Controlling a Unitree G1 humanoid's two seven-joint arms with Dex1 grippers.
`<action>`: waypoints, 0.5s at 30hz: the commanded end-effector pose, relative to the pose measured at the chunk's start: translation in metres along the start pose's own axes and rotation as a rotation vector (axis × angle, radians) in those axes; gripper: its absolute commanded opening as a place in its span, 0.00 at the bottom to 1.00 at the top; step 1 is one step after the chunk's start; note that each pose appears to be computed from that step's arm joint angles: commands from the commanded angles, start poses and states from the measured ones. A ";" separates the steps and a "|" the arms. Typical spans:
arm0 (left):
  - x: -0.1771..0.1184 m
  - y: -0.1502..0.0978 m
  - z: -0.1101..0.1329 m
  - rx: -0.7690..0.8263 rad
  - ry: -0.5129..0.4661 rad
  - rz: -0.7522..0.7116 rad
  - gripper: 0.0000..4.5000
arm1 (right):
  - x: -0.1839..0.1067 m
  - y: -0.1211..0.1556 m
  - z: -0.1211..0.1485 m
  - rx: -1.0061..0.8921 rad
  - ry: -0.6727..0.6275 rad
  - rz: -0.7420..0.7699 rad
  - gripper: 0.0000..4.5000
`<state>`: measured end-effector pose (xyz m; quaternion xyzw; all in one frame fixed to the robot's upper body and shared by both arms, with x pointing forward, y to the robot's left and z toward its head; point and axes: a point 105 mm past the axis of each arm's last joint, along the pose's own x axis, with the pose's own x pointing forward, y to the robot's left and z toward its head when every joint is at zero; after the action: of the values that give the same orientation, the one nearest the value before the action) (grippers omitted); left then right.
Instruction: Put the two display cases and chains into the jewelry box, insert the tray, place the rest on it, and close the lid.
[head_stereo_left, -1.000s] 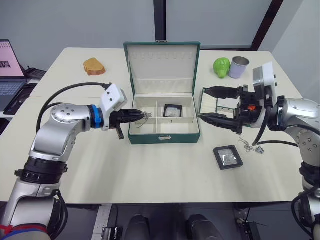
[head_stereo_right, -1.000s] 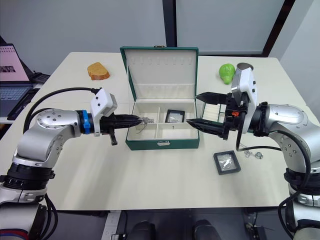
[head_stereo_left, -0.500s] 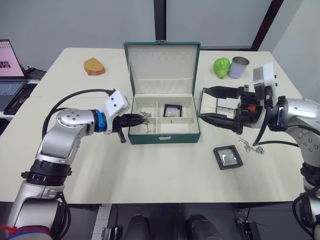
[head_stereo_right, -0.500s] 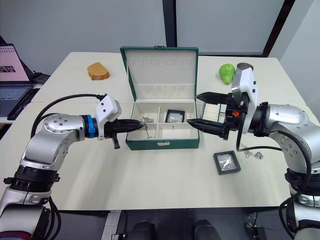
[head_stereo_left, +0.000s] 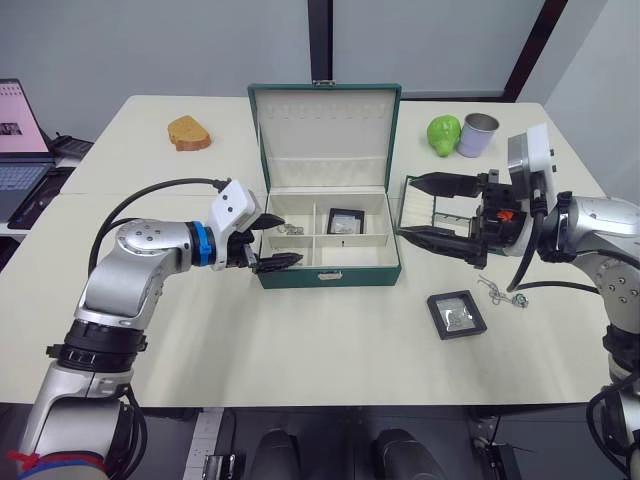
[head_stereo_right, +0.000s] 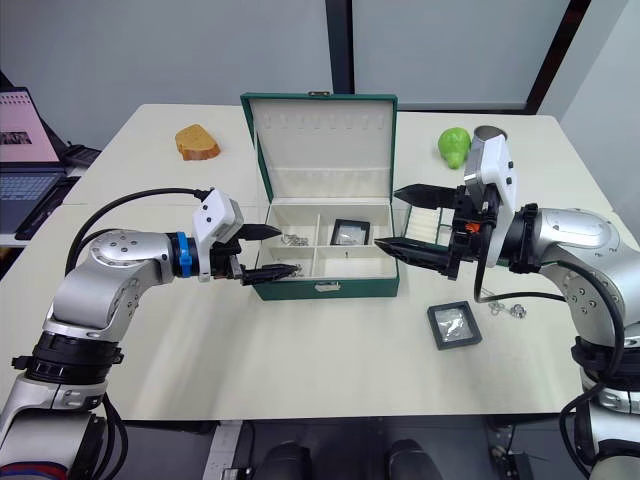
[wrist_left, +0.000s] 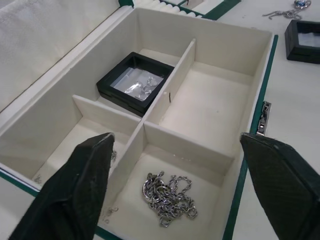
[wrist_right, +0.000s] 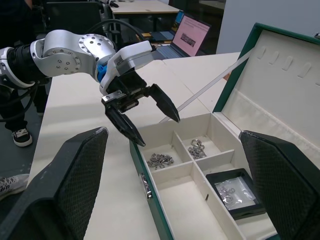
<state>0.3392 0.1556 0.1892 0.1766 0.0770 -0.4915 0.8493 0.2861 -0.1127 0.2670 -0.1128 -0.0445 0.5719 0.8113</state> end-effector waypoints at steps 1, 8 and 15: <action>-0.015 -0.004 0.019 -0.017 -0.084 -0.009 0.99 | -0.014 -0.004 0.010 -0.038 -0.016 -0.037 1.00; -0.059 -0.006 0.019 -0.182 -0.152 0.077 0.99 | -0.049 -0.011 -0.025 0.031 0.098 -0.137 1.00; -0.119 0.011 -0.015 -0.247 -0.103 0.437 0.99 | -0.112 -0.027 -0.083 0.145 0.193 -0.394 1.00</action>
<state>0.2911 0.2450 0.2004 0.0359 0.0829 -0.3428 0.9351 0.2885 -0.2149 0.1903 -0.0805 0.0765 0.4327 0.8947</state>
